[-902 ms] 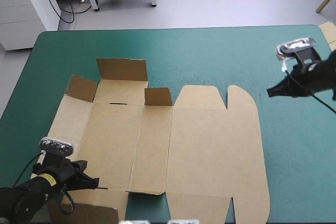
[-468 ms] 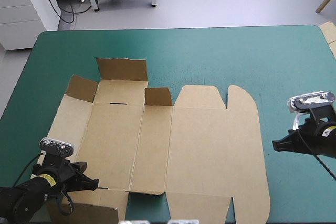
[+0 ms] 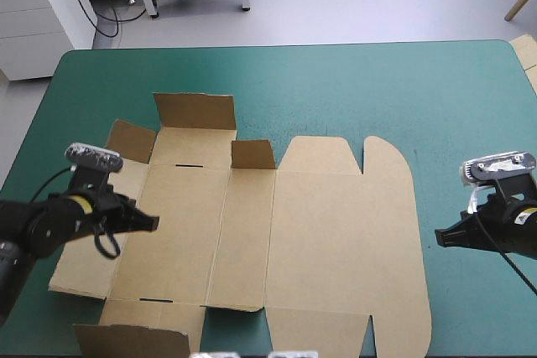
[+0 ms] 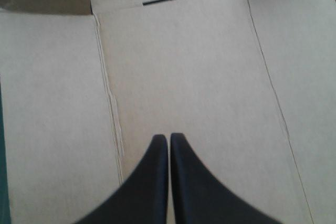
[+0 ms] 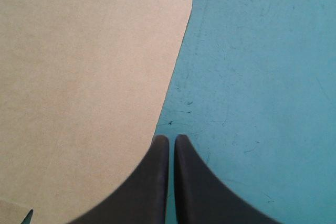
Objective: Fold the box
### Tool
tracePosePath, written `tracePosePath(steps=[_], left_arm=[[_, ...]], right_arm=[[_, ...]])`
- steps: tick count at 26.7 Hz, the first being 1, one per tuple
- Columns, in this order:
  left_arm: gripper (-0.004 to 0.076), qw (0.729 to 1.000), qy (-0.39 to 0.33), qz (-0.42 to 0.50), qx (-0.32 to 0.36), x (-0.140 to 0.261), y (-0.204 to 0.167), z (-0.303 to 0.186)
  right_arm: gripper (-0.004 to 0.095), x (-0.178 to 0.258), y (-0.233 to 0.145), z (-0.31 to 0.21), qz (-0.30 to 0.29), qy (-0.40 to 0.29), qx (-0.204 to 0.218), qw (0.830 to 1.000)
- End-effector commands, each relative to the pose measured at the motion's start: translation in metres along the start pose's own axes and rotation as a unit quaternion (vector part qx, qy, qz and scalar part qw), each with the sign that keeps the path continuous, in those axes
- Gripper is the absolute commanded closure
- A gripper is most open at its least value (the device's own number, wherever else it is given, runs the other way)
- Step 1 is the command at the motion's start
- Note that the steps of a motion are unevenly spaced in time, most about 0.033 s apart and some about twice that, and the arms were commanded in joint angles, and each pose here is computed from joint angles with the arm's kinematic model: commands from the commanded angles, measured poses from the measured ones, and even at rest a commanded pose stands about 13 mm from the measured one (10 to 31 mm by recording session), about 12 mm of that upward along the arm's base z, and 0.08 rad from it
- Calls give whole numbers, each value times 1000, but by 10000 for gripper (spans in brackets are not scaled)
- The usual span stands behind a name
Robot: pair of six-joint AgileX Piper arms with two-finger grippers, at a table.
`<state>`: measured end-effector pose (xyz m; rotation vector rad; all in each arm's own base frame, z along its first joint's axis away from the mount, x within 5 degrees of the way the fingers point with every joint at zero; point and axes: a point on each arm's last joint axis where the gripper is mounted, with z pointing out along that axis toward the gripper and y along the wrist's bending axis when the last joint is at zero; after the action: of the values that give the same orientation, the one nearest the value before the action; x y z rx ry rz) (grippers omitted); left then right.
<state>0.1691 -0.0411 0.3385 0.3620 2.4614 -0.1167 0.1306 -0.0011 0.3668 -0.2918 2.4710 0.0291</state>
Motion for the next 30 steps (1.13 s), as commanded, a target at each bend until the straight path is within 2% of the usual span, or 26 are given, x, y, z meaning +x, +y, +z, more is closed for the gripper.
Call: tracePosePath(steps=[1,5,8,12,15,19,27,29,30], left_arm=[[731,999,-37,-29,-18,-48,15,1],[731,993,-54,-100,-24,-83,56,6],[731,984,-64,-165,-18,-93,99,3],[731,968,-77,-237,-16,-84,146,-5],[731,953,-77,-293,-32,-56,186,-20],[731,951,-62,-300,-46,-39,200,-30],[727,967,1,-251,-45,-21,203,-35],[645,967,10,-248,-54,-19,204,-36],[538,967,10,-248,-54,-19,204,-36]], right_arm=[[888,-7,-1,-8,1,-37,12,999],[888,-7,-1,-8,1,-37,12,999],[888,-7,-1,-8,1,-37,12,999],[889,-7,-2,-8,-3,-38,12,999],[888,-10,-3,-8,-12,-55,20,998],[888,-11,-3,-8,-12,-58,21,998],[888,-11,-3,-8,-13,-58,22,998],[888,-11,-3,-8,-13,-58,22,998],[889,-11,-3,-8,-13,-58,22,998]])
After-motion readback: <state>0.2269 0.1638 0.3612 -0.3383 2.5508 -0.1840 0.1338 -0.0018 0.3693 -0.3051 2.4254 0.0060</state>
